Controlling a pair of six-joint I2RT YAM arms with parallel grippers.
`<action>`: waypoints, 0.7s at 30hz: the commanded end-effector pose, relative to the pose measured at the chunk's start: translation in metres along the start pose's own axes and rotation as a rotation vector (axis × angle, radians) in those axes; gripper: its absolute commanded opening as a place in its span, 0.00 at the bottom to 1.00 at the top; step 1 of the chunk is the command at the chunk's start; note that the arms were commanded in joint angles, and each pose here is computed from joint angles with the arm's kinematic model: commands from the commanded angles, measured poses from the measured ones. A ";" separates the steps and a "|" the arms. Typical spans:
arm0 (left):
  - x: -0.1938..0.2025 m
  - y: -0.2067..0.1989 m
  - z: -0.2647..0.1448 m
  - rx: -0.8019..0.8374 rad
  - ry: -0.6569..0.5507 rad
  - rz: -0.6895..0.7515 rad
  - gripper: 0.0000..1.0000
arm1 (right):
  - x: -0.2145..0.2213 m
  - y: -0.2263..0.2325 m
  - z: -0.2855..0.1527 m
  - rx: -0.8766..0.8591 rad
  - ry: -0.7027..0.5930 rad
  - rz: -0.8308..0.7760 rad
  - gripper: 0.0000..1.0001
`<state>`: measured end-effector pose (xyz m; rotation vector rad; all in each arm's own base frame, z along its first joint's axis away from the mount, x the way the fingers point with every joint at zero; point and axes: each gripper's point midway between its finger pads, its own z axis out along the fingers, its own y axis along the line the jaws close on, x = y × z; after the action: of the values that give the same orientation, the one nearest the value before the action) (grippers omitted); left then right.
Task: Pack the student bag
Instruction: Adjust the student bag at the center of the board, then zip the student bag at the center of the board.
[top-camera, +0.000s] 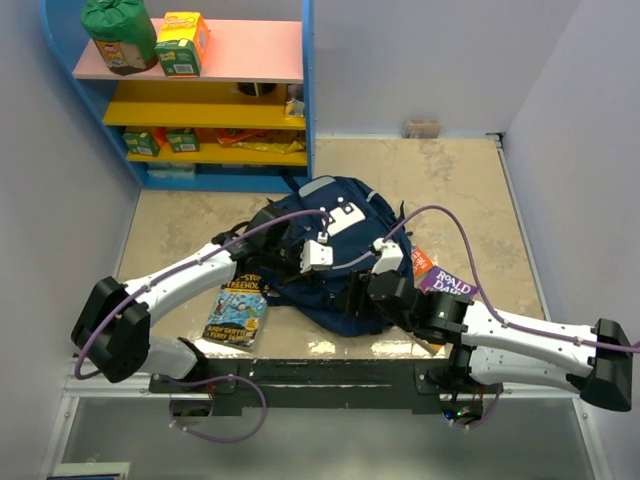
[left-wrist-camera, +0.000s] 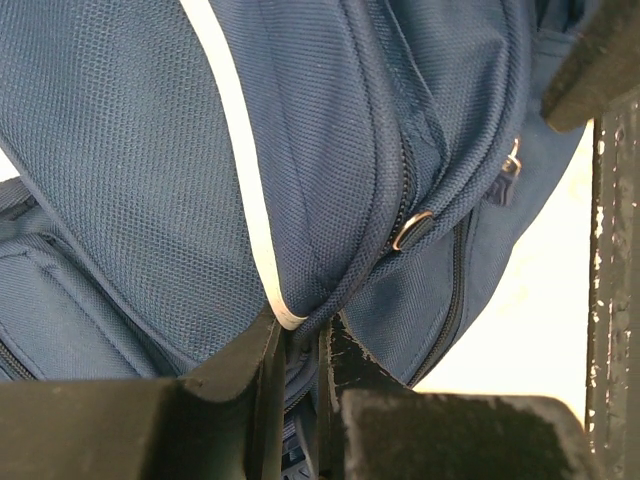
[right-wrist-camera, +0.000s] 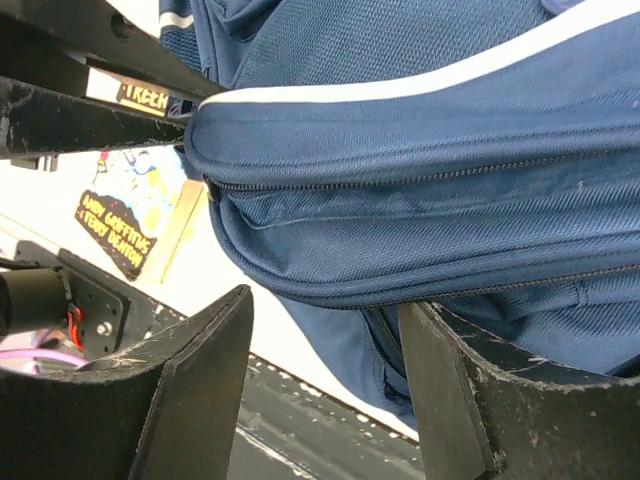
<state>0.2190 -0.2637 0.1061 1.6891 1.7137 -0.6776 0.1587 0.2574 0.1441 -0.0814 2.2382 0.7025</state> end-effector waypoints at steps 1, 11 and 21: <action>-0.021 0.029 0.000 -0.103 -0.040 -0.035 0.00 | -0.004 0.011 -0.004 -0.015 -0.047 0.091 0.63; -0.022 0.044 0.008 -0.125 -0.010 -0.074 0.00 | 0.026 0.052 -0.010 0.018 -0.059 0.106 0.52; -0.023 0.037 0.002 -0.111 -0.022 -0.051 0.00 | 0.008 0.044 -0.003 0.158 -0.200 0.147 0.52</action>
<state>0.2246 -0.2765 0.1032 1.6463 1.8063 -0.7173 0.1206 0.3012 0.1424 0.0742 2.2154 0.6174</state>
